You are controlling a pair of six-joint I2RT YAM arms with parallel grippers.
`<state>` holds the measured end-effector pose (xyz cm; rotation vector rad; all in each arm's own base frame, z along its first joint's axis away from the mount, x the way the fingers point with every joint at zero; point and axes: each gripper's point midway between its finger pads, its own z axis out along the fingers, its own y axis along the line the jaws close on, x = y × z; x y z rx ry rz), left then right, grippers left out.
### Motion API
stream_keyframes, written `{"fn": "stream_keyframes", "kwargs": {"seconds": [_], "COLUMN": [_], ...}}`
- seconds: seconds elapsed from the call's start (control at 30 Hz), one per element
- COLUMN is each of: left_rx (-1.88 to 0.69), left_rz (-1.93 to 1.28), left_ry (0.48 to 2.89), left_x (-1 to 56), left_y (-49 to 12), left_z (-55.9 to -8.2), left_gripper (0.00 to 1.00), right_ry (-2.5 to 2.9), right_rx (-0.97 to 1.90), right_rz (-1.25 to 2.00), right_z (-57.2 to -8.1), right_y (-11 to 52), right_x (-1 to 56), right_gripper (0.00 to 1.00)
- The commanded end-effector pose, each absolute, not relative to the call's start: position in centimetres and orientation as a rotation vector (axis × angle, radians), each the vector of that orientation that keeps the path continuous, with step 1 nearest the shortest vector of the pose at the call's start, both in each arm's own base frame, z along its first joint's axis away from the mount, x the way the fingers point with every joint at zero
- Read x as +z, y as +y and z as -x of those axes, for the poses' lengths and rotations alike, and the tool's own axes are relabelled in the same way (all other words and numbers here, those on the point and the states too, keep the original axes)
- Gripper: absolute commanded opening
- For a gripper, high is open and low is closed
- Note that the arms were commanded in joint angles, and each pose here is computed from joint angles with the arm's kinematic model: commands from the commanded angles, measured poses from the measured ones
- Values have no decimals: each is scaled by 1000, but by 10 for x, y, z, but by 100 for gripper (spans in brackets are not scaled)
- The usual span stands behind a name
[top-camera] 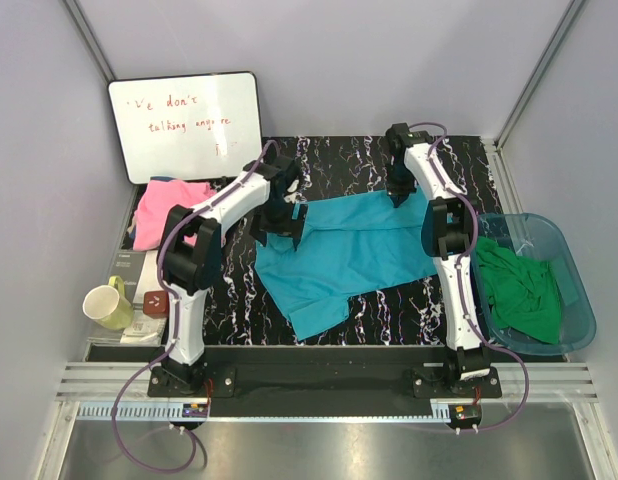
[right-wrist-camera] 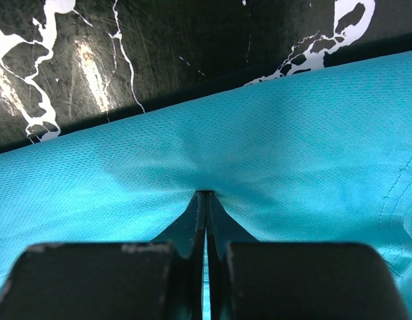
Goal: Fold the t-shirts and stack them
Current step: Fold the flattened tshirt in 1/3 of the way
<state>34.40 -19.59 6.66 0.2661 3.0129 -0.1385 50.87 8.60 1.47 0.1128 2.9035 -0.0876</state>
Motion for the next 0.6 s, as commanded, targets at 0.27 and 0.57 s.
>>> {"fn": "stream_keyframes", "kwargs": {"seconds": [0.27, 0.57], "left_rx": [-282, -123], "left_rz": [-119, -62], "left_ry": [3003, 2967], "left_x": [41, 38], "left_y": [-217, -204], "left_z": [-354, -372], "left_gripper": [47, 0], "right_ry": [2958, 2970], "right_rx": [-124, -58], "right_rz": [-148, -163], "right_z": [-500, -497], "right_y": [65, 64], "right_x": [-8, -6], "right_gripper": [0, 0]}}
